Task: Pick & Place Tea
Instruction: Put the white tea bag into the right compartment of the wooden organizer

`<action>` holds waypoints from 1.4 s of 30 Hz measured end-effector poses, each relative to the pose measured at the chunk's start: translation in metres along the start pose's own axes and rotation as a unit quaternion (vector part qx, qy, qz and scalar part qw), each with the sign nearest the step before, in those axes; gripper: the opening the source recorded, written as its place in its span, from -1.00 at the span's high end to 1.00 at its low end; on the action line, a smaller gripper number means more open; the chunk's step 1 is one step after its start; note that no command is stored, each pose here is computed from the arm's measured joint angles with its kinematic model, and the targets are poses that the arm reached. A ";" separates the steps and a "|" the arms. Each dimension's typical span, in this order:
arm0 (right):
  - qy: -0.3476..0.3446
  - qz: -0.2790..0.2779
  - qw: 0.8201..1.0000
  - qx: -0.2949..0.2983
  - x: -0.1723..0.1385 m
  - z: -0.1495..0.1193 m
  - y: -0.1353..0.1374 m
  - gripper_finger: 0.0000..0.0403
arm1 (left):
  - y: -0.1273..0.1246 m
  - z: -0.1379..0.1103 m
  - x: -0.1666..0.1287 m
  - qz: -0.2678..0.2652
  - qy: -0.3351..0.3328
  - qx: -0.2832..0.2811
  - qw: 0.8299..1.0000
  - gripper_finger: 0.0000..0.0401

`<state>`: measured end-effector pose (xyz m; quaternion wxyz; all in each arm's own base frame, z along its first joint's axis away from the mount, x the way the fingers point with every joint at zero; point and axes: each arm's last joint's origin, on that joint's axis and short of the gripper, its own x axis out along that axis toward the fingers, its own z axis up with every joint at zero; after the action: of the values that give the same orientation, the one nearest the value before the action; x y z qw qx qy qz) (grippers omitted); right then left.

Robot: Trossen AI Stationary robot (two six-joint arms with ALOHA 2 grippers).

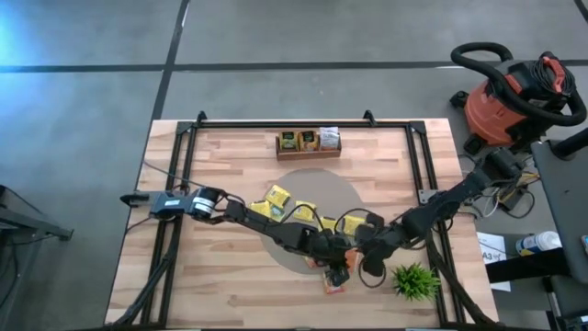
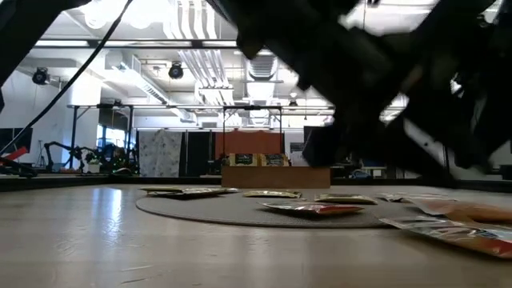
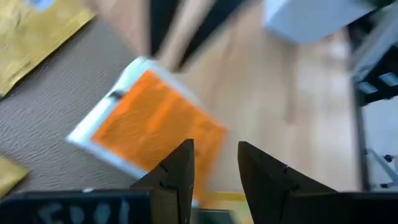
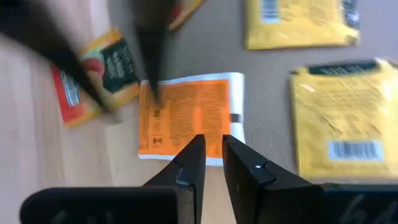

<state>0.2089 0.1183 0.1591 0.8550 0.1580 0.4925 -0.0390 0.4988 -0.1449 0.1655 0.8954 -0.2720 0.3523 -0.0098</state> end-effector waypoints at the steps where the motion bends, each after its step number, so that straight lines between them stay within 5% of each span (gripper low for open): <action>1: 0.000 0.001 1.000 0.022 -0.003 0.000 -0.004 0.73 | -0.005 0.002 -0.002 -0.004 -0.006 0.002 1.000 0.42; 5: 0.029 0.014 0.994 0.101 -0.007 -0.007 -0.023 0.73 | -0.017 0.002 -0.006 -0.002 -0.022 0.001 1.000 0.42; 13: 0.096 0.091 0.974 0.183 0.011 -0.023 -0.042 0.73 | 0.001 -0.017 0.002 0.026 0.001 -0.008 1.000 0.42; 29: 0.093 0.093 0.976 0.173 0.035 -0.006 -0.026 0.73 | 0.021 -0.025 0.009 0.024 -0.016 -0.023 0.999 0.42; 42: 0.004 0.134 0.974 0.184 0.023 0.013 -0.022 0.73 | 0.025 -0.031 0.011 0.023 -0.019 -0.028 0.999 0.42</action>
<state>0.2264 0.0951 0.1408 0.8068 0.3769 0.4548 -0.0133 0.4827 -0.1411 0.1279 0.8941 -0.2889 0.3412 0.0258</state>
